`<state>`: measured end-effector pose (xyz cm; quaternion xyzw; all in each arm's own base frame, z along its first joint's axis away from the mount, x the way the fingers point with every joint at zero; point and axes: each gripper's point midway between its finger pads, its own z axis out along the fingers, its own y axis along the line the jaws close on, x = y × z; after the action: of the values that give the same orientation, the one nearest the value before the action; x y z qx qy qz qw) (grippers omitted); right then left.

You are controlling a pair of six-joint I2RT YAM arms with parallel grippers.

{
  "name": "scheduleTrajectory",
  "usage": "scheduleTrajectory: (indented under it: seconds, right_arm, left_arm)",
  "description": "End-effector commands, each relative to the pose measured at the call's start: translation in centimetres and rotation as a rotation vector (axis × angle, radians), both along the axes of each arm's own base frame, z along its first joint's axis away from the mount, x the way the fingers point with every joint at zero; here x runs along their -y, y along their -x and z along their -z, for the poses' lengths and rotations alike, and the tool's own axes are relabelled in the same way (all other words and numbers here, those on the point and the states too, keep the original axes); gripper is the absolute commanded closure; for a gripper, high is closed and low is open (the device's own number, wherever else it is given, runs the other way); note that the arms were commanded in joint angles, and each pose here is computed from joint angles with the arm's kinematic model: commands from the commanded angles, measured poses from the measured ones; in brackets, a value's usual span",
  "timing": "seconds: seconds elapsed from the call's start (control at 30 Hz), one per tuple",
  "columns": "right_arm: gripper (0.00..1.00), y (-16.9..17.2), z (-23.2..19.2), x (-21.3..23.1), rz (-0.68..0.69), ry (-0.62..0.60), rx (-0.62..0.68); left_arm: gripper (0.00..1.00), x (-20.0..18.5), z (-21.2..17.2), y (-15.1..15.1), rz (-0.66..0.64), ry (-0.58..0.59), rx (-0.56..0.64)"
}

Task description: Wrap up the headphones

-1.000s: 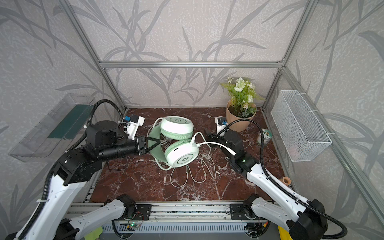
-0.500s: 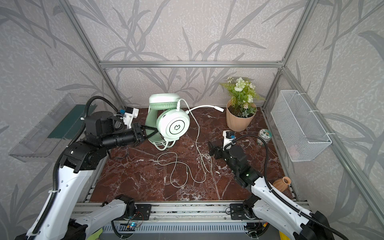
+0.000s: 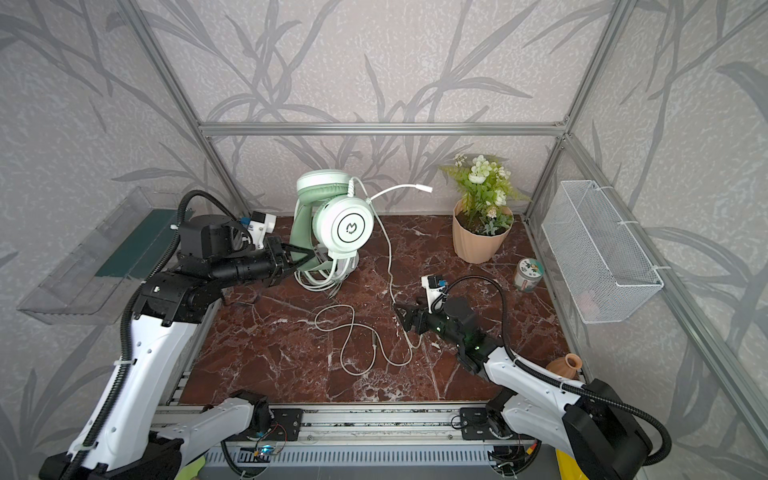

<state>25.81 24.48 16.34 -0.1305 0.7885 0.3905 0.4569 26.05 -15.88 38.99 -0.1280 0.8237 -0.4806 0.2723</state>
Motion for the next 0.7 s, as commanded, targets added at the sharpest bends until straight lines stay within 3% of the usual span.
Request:
scheduleTrajectory:
  seconds: [0.0, 0.13, 0.27, 0.47, 0.67]
  right_arm:
    - [0.13, 1.3, 1.0, -1.9, -0.079, -0.001, -0.009]
    - [0.22, 1.9, 3.5, -3.3, -0.105, 0.069, -0.033]
    - [0.4, 1.9, 5.3, -3.9, -0.115, 0.109, -0.076]
    - [0.79, 3.9, 5.5, -6.4, -0.212, 0.174, -0.056]
    - [0.96, 8.2, 4.7, -9.4, -0.35, 0.268, -0.006]
  left_arm:
    - [1.0, 0.3, -4.2, 0.0, 0.018, 0.077, 0.112]
    - [1.0, 0.2, -3.9, -0.5, 0.005, 0.088, 0.101]
    - [1.0, -0.2, -3.9, -0.9, -0.011, 0.101, 0.096]
    - [1.0, -1.4, -3.2, -1.7, -0.069, 0.111, 0.07]
    - [1.0, -3.4, -1.1, -3.0, -0.165, 0.121, 0.002]
